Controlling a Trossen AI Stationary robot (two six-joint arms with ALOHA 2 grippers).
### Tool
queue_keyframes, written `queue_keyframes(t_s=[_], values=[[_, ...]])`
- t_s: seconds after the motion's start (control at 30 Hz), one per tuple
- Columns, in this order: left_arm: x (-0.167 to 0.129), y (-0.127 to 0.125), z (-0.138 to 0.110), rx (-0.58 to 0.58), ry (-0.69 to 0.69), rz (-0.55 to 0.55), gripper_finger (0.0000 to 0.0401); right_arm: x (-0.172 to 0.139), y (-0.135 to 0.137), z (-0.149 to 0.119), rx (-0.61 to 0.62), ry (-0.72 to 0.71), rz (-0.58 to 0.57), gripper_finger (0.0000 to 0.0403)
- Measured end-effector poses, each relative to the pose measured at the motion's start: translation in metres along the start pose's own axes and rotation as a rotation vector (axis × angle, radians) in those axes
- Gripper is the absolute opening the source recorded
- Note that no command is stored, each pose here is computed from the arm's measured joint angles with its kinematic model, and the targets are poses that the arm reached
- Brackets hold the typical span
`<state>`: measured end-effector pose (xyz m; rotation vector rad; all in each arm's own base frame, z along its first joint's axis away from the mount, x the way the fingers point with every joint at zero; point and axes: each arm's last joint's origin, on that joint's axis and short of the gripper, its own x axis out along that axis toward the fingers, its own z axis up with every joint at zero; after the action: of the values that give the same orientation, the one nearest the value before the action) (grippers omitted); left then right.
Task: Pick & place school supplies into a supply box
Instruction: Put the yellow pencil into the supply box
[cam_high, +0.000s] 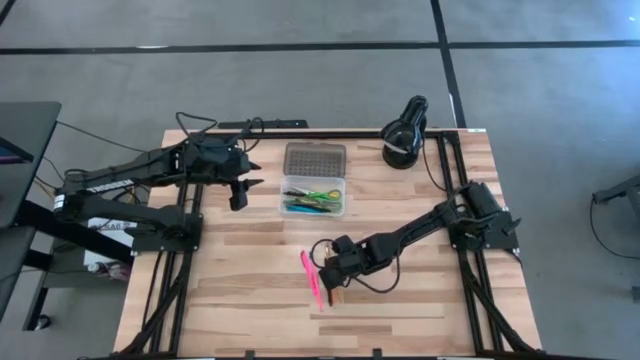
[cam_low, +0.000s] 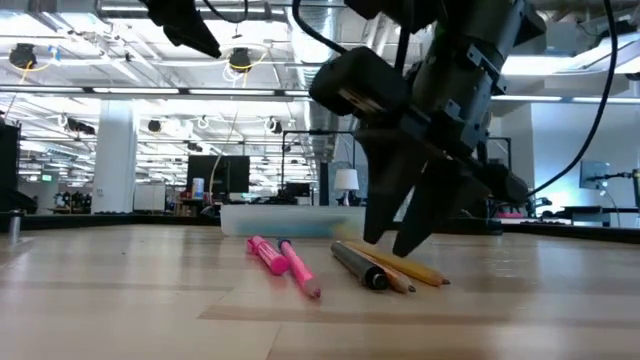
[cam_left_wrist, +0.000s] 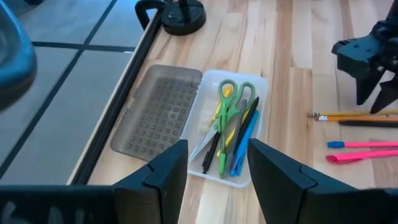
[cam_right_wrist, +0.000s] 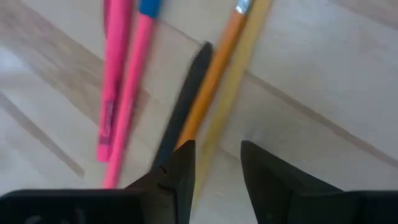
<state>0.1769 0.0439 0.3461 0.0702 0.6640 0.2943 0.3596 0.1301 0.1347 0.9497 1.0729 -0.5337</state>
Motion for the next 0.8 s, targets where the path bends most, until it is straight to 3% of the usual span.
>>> queue_keyframes(t_s=[0.2,0.53,0.8], values=[[0.0,0.0,0.0,-0.015,-0.001,0.0,0.0162,0.0,-0.003,0.0,0.008,0.001,-0.032,0.012],[0.0,0.0,0.0,-0.019,0.005,-0.001,0.0162,0.0,0.001,0.001,0.004,-0.03,0.007,0.012],[0.0,0.0,0.0,-0.018,0.005,-0.001,0.0162,0.014,0.002,-0.003,0.019,-0.023,-0.034,0.012]])
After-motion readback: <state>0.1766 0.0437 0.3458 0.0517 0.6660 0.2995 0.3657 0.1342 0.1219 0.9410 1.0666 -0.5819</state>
